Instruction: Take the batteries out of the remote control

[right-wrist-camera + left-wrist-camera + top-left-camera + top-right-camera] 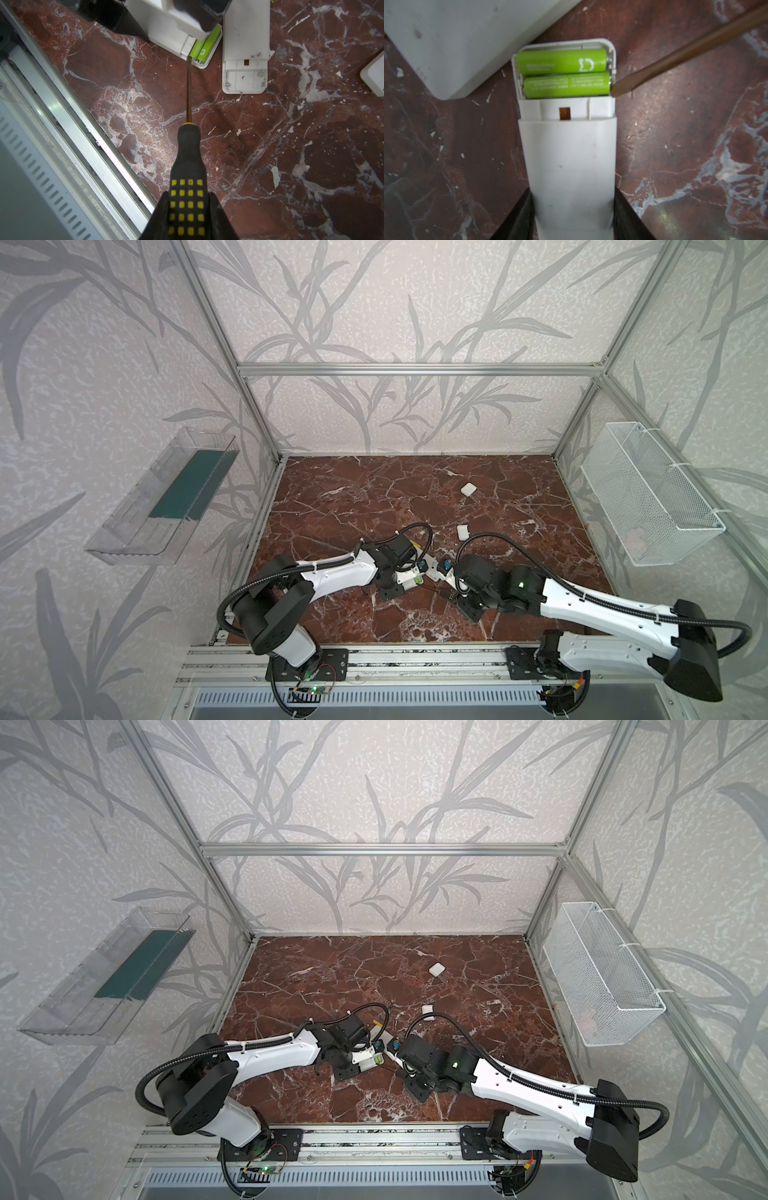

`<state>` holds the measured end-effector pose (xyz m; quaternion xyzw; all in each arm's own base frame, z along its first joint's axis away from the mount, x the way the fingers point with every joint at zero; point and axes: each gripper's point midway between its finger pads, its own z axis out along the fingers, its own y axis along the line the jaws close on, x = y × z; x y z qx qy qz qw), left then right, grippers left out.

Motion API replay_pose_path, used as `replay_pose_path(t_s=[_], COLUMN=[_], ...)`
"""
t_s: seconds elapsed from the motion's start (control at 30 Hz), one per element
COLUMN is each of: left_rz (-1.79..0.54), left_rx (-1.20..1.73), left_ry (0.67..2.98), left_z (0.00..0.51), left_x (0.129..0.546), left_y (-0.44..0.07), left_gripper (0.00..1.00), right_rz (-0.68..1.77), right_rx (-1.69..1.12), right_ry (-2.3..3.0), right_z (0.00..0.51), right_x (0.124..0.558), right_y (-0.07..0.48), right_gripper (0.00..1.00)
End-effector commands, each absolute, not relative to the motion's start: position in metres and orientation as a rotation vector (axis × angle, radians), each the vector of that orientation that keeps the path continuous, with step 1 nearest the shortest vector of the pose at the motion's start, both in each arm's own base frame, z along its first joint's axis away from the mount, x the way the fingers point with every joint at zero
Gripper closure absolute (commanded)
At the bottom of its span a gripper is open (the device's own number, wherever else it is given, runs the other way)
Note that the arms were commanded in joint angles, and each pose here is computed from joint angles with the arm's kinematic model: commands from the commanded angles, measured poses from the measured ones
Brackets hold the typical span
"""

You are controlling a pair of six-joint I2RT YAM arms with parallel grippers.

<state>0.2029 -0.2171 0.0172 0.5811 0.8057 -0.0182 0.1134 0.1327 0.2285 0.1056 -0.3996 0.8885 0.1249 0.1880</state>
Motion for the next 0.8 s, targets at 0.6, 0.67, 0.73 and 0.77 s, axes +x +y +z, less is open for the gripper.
replay_pose_path(t_s=[0.6, 0.67, 0.73, 0.77], left_rz=[-0.108, -0.108, -0.11, -0.111], left_rx=[1.797, 1.797, 1.797, 1.797], left_ry=[2.387, 2.387, 2.388, 2.386], left_z=[0.003, 0.003, 0.003, 0.003], left_x=[0.184, 0.185, 0.184, 0.184], left_y=[-0.218, -0.218, -0.218, -0.218], left_gripper=[0.71, 0.71, 0.71, 0.71], right_rz=[0.272, 0.271, 0.256, 0.259], right_rx=[-1.065, -1.06, -1.055, -1.053], right_ry=[2.24, 2.221, 2.199, 2.19], right_z=[0.111, 0.113, 0.116, 0.117], right_x=[0.151, 0.153, 0.153, 0.153], right_y=[0.238, 0.239, 0.239, 0.239], right_gripper=[1.0, 1.0, 1.0, 1.0])
